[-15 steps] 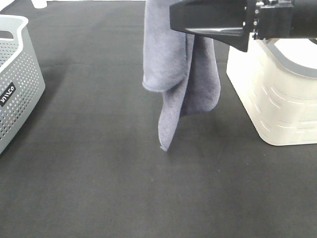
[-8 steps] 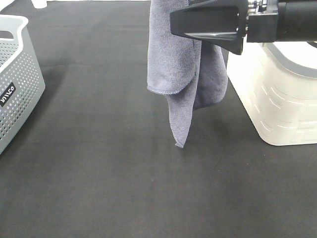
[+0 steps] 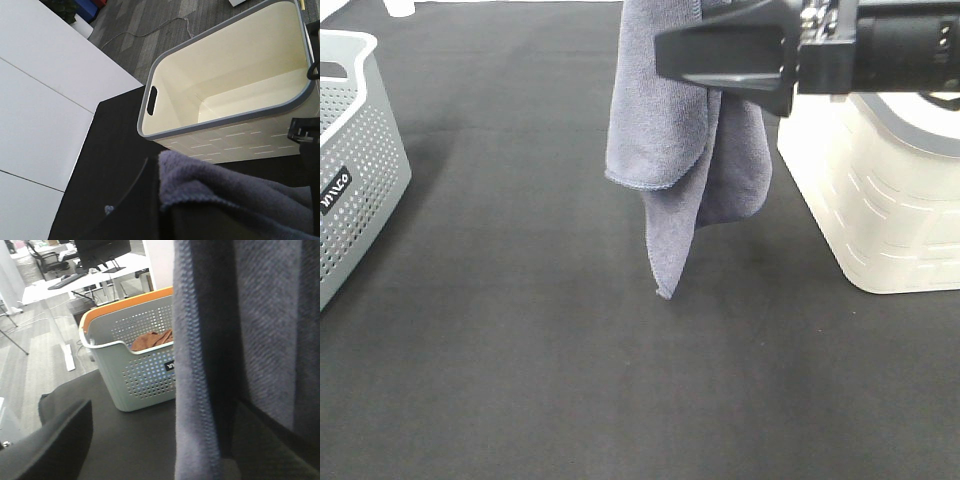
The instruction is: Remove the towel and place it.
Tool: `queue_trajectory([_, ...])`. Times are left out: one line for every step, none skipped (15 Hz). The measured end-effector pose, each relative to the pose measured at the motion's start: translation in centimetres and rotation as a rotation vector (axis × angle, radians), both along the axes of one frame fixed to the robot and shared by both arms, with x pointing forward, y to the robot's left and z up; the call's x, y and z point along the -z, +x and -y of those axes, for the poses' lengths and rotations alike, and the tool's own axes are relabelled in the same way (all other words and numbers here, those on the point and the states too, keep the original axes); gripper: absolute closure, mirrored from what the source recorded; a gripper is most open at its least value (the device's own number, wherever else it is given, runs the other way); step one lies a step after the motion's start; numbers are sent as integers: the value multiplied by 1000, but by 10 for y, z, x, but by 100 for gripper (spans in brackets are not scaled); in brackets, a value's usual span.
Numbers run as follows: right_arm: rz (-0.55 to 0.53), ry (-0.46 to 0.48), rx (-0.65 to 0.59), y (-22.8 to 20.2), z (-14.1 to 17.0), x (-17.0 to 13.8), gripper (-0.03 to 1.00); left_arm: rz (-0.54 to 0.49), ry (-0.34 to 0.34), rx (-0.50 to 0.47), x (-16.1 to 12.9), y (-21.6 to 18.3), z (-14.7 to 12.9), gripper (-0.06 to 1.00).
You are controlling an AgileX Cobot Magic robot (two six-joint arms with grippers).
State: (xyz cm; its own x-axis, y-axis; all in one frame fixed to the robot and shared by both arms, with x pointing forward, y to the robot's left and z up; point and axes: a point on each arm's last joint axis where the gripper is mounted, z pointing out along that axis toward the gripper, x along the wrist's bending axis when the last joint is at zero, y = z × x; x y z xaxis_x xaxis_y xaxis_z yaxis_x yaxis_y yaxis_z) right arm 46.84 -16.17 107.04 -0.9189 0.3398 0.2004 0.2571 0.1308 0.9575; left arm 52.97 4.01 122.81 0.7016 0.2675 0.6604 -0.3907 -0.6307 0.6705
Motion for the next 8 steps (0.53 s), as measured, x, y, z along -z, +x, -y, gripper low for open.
queue_trajectory([-6,9,-20,-1,-1,0,24,8,-8,-4,0,1,0,94])
queue_trajectory([-11,15,-32,-2,-1,0,25,23,-26,-11,-2,2,1,94])
queue_trajectory([-19,21,-40,-2,-2,1,26,33,-38,-17,-3,4,2,94])
queue_trajectory([-34,20,-45,-2,-2,2,26,38,-49,-21,-2,6,3,94])
queue_trajectory([-56,12,-50,0,-3,7,26,35,-49,-22,0,7,4,94])
queue_trajectory([-77,-1,-53,2,-3,12,27,29,-45,-22,3,9,6,94])
queue_trajectory([-89,-4,-53,4,-4,15,27,27,-43,-22,5,10,7,94])
queue_trajectory([-107,-8,-53,7,-5,20,28,27,-43,-23,5,11,7,94])
